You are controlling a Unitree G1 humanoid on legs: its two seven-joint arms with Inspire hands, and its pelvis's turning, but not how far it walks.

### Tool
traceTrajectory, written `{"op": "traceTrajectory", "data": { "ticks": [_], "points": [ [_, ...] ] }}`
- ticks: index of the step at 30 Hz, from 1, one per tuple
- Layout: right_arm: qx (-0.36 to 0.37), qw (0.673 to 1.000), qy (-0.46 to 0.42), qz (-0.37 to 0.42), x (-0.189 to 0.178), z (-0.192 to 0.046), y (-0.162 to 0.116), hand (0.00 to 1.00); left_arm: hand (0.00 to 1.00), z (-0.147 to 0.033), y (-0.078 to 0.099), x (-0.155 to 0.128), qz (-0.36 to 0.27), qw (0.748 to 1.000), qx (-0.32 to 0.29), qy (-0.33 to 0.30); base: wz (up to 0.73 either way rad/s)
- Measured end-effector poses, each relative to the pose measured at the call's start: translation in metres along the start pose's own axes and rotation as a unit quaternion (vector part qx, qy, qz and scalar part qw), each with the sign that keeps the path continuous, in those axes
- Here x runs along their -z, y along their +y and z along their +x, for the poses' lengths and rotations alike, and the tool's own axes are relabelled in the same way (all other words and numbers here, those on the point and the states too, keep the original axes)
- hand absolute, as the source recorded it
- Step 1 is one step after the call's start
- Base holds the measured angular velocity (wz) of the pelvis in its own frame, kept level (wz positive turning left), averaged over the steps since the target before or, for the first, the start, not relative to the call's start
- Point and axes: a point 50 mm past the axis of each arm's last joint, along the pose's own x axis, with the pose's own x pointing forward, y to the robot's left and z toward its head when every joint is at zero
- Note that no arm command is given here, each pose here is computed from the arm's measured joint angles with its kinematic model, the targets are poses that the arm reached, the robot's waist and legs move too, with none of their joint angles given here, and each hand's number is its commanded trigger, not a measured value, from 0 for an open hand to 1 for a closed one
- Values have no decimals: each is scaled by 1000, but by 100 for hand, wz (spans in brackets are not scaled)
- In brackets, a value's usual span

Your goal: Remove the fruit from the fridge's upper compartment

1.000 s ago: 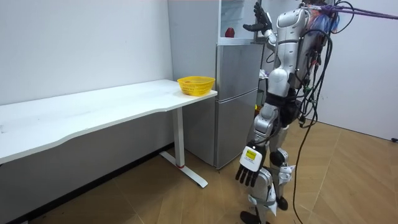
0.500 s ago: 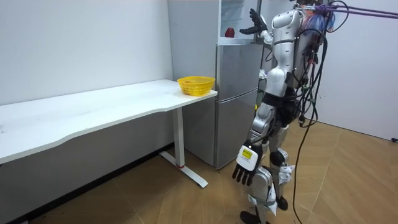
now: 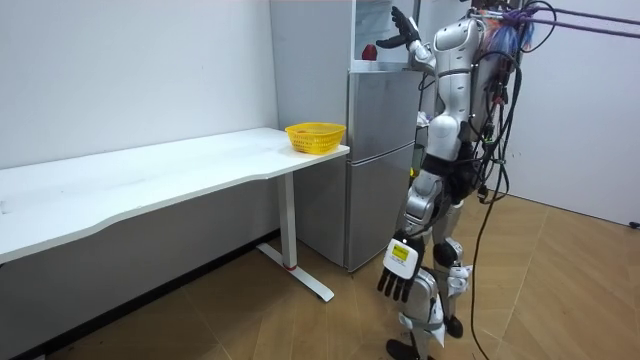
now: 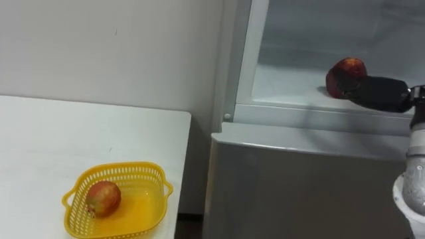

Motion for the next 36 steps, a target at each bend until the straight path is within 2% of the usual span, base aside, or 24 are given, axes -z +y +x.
{"op": "traceTrajectory", "data": {
  "ticks": [6, 9, 15, 22, 36],
  "points": [
    [-10, 999, 35, -13, 10, 10, -2, 0, 0, -1, 5, 3, 2, 1000, -5, 2, 2],
    [-23, 999, 35, -31, 10, 16, 1, 0, 0, -1, 12, 3, 23, 1000, -15, 6, 0],
    [-43, 997, 42, -47, 16, 17, 3, 0, 0, -2, 20, -1, 20, 999, -27, 2, 7],
    [-72, 992, 82, -62, 29, 22, 8, 0, 0, -2, 22, -3, 19, 999, -30, -2, 8],
    [-138, 977, 139, -83, 51, 16, 16, 0, 0, -4, 22, 0, 23, 999, -31, 2, 2]
  ]
}}
